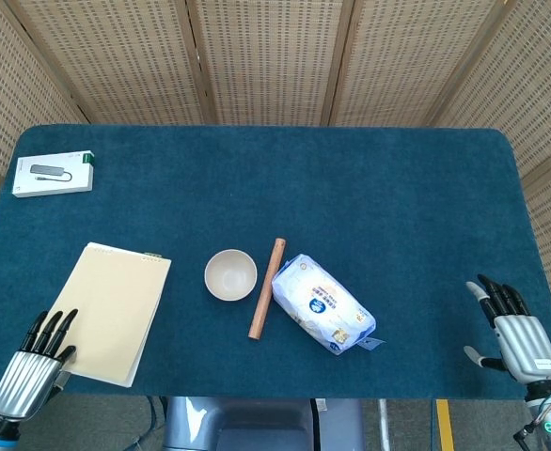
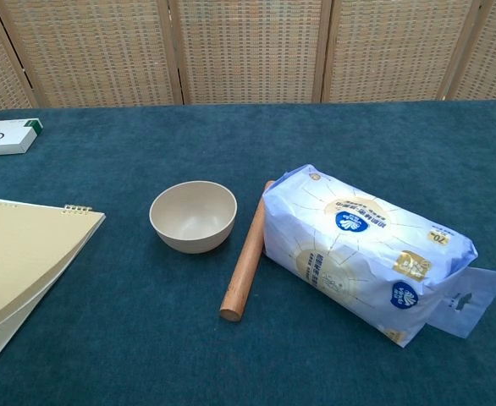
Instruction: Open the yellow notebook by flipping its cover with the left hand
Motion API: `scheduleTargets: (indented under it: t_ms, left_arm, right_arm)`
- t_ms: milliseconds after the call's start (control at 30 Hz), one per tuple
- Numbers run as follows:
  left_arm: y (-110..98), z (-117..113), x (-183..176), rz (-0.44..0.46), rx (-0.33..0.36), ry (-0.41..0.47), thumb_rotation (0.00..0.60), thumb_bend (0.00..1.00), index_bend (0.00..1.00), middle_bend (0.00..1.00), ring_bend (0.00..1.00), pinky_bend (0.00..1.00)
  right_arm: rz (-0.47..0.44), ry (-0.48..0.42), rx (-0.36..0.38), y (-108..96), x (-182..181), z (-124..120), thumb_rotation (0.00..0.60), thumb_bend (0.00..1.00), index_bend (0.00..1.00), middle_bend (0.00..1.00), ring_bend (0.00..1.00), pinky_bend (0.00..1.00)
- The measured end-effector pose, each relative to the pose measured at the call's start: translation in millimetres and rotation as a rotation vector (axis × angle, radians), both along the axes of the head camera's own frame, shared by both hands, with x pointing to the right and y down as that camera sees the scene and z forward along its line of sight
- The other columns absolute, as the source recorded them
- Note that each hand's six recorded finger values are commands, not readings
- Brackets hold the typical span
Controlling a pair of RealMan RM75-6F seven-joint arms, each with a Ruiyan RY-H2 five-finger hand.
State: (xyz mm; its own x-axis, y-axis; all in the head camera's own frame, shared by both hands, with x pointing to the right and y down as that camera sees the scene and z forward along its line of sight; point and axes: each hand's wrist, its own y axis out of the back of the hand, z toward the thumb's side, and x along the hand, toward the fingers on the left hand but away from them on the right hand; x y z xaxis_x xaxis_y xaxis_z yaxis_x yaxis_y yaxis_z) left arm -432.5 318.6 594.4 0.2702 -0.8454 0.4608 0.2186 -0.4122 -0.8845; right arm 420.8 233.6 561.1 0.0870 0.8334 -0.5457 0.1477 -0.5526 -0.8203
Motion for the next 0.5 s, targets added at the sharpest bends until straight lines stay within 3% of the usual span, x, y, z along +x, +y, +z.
scheduleTargets:
  t_ms: [500]
  left_arm:
    - [26.9,-12.9,-9.1,-0.013,-0.054,-0.012,0.6,0.44,0.79,0.0,0.0,0.0]
  right_arm:
    - [0.0,0.001,0.001,0.0,0.2,-0.2,0.6,0.23,0.02,0.0,0.0,0.03]
